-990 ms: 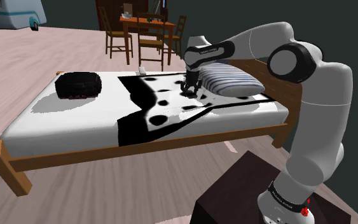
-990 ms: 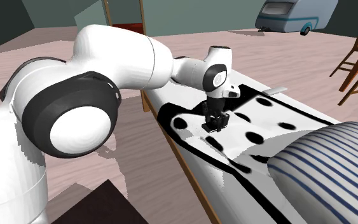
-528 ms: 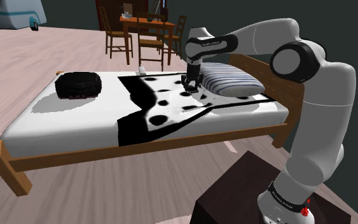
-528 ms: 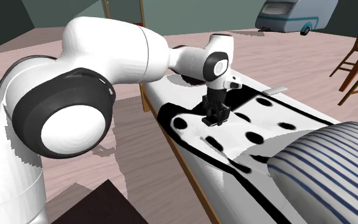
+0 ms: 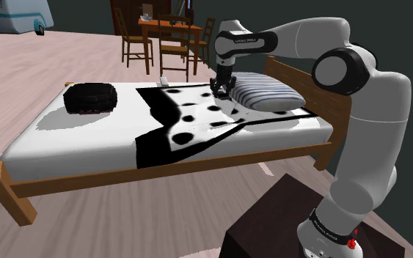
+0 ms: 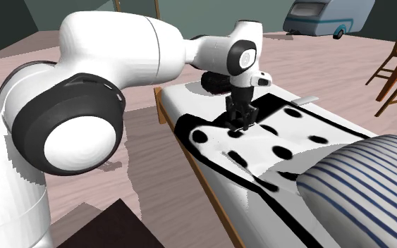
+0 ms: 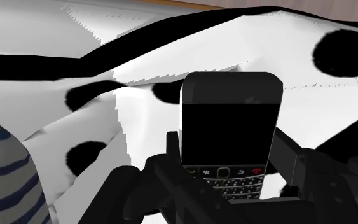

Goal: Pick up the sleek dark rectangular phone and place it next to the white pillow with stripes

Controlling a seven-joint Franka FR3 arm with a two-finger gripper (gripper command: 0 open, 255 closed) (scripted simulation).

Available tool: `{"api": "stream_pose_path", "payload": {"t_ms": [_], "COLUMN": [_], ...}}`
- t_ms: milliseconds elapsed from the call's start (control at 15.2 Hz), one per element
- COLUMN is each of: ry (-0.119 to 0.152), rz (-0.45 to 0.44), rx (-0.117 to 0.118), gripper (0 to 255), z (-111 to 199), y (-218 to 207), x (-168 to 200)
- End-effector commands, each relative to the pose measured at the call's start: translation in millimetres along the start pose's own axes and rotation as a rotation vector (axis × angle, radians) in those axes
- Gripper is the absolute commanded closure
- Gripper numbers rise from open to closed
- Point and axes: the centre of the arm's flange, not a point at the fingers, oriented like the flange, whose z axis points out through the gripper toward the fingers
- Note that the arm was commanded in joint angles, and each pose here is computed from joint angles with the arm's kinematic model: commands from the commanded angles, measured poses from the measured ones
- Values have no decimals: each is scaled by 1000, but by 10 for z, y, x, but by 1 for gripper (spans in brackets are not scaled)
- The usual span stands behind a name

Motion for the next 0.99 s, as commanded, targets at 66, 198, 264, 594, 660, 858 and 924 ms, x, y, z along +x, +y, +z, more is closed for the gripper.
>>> {"api": "stream_pose_path", "payload": {"t_ms": [66, 198, 264, 594, 660, 858, 924], "ry": [0, 0, 0, 0, 0, 0, 0], "rz": [0, 0, 0, 0, 0, 0, 0], "rx": [0, 0, 0, 0, 0, 0, 0], "gripper": [255, 255, 255, 255, 255, 255, 255], "z": [-161, -266, -319, -329, -321, -300, -293], "y": [1, 7, 10, 536, 667, 1061, 1192], "x": [5, 8, 9, -45, -59, -101, -115]}}
